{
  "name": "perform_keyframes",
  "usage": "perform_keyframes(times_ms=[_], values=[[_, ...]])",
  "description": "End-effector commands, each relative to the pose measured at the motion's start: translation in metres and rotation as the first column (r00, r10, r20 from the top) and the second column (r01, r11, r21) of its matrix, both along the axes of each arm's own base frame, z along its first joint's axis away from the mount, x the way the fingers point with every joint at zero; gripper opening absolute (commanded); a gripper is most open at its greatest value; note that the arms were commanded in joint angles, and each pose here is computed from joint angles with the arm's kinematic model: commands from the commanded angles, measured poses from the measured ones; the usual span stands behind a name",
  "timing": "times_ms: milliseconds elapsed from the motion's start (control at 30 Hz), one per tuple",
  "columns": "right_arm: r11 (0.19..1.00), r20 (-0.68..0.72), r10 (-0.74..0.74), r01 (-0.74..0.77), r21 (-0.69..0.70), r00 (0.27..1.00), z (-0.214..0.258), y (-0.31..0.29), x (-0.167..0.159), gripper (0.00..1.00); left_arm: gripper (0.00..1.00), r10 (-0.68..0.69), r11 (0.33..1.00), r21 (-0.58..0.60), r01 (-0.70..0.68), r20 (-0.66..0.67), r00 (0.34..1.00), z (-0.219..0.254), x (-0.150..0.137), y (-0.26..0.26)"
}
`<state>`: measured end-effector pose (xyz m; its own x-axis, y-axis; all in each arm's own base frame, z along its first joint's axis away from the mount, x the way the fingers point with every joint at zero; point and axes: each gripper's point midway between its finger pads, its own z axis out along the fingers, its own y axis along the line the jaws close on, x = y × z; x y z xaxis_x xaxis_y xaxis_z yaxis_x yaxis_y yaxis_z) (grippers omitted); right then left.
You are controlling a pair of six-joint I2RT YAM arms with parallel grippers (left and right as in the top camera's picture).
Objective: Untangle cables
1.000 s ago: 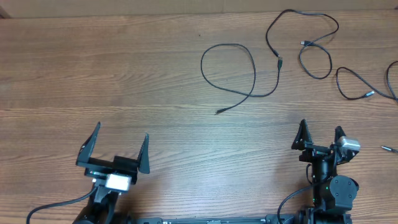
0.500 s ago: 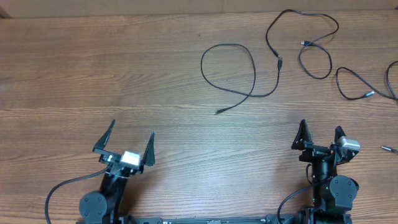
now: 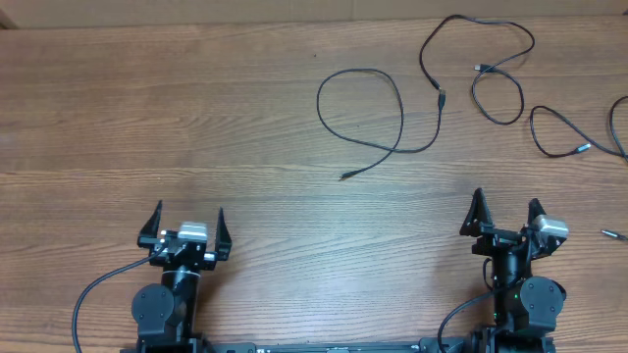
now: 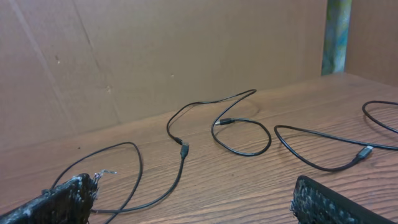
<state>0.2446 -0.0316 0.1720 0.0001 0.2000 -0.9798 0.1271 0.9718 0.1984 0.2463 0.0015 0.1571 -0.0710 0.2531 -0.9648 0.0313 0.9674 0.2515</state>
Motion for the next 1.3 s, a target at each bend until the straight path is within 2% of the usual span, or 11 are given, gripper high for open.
perform_keyframes(times_ms=[0, 367, 567, 967, 1267], values=[[1.000, 0.003, -0.017, 0.017, -0.008, 1.000, -0.0018, -0.0033, -0.0005, 1.00, 0.99, 0.073, 0.996, -0.059, -0.073, -0.001, 0.997, -0.0013, -0.0007, 0.0122], [1.000, 0.003, -0.017, 0.017, -0.008, 1.000, -0.0018, -0.0032, -0.0005, 1.00, 1.00, 0.083, 0.990, -0.118, -0.082, -0.002, 0.997, -0.0012, -0.0007, 0.0131], [1.000, 0.003, -0.017, 0.017, -0.008, 1.000, -0.0018, -0.0032, -0.0005, 1.00, 0.99, 0.089, 0.974, -0.210, -0.088, -0.004, 0.996, -0.0012, -0.0007, 0.0130], [1.000, 0.003, -0.017, 0.017, -0.008, 1.000, -0.0018, -0.0032, -0.0005, 1.00, 1.00, 0.087, 0.943, -0.321, -0.084, -0.007, 0.996, -0.0011, -0.0006, 0.0112], [1.000, 0.003, -0.017, 0.017, -0.008, 1.000, -0.0018, -0.0033, -0.0005, 1.00, 1.00, 0.087, 0.943, -0.323, -0.085, -0.008, 0.996, -0.0011, -0.0006, 0.0112]])
